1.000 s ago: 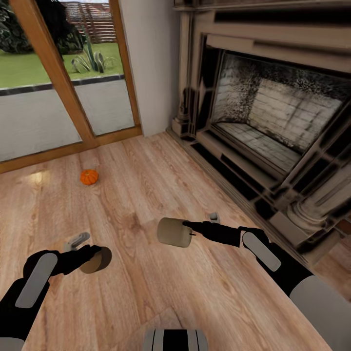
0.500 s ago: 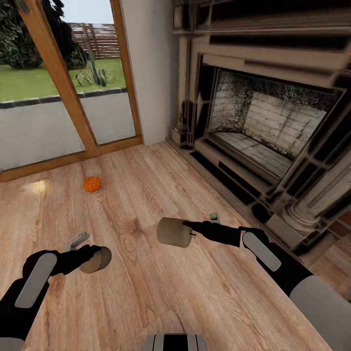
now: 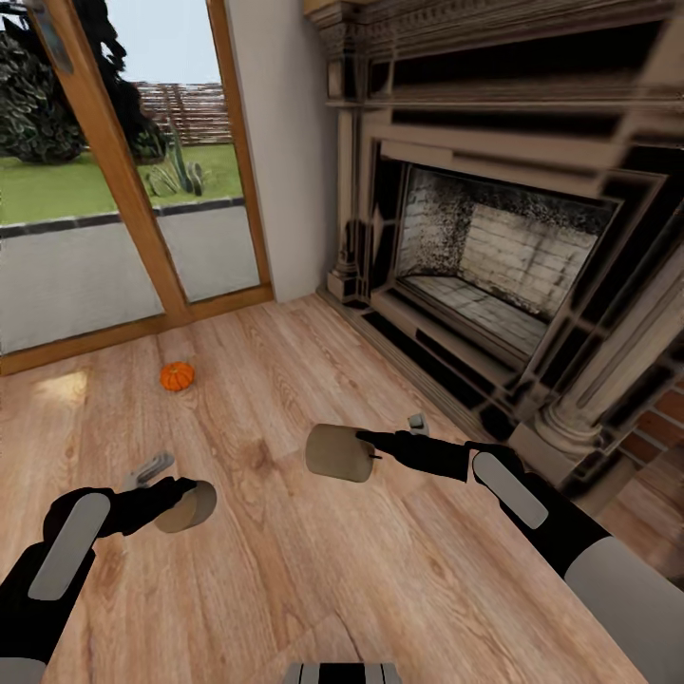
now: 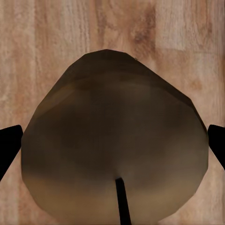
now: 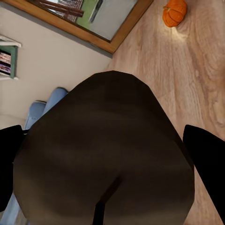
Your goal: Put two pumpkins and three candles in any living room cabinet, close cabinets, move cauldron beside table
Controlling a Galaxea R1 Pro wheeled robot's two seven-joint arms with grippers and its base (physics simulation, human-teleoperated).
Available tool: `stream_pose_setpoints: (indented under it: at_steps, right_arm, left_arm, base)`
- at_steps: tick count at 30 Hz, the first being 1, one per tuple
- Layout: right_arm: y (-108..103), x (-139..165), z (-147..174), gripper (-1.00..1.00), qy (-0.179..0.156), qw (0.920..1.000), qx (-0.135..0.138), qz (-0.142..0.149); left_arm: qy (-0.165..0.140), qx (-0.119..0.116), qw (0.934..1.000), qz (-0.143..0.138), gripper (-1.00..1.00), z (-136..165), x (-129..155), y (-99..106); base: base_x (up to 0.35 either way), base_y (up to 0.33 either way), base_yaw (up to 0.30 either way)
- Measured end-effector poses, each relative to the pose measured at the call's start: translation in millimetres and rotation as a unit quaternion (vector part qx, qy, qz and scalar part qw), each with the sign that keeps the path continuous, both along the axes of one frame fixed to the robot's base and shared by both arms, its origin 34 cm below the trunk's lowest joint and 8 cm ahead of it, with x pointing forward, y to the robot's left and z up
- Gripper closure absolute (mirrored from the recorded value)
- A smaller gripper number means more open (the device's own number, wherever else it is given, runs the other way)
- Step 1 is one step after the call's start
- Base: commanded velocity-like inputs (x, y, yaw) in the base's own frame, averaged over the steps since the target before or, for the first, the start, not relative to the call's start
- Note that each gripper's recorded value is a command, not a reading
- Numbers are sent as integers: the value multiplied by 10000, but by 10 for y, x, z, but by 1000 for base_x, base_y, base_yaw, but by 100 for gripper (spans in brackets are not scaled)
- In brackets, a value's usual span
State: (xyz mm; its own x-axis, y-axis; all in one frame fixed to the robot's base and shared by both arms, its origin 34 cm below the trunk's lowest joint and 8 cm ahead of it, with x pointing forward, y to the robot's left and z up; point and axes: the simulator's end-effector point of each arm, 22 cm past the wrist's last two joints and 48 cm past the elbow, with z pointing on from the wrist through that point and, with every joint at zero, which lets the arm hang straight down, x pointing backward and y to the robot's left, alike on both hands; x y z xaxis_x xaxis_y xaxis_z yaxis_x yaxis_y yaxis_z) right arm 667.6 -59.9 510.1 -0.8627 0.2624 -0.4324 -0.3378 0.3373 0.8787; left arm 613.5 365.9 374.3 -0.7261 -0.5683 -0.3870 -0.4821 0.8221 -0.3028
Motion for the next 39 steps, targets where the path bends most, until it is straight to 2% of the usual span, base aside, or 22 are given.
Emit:
stream_pose_setpoints:
  at_steps: [29, 39]
  right_arm:
    - [-7, -54, 768, 100, -636, 9980, -7, -3]
    - [-3, -99, 1052, 100, -874, 9962, -9, -4]
  left_arm:
    - [-630, 6, 9980, -2, 100, 712, 120, 0]
    - [-877, 2, 9961, -2, 100, 989, 147, -2]
  base:
    - [-84, 38, -57]
    - [-159, 90, -208]
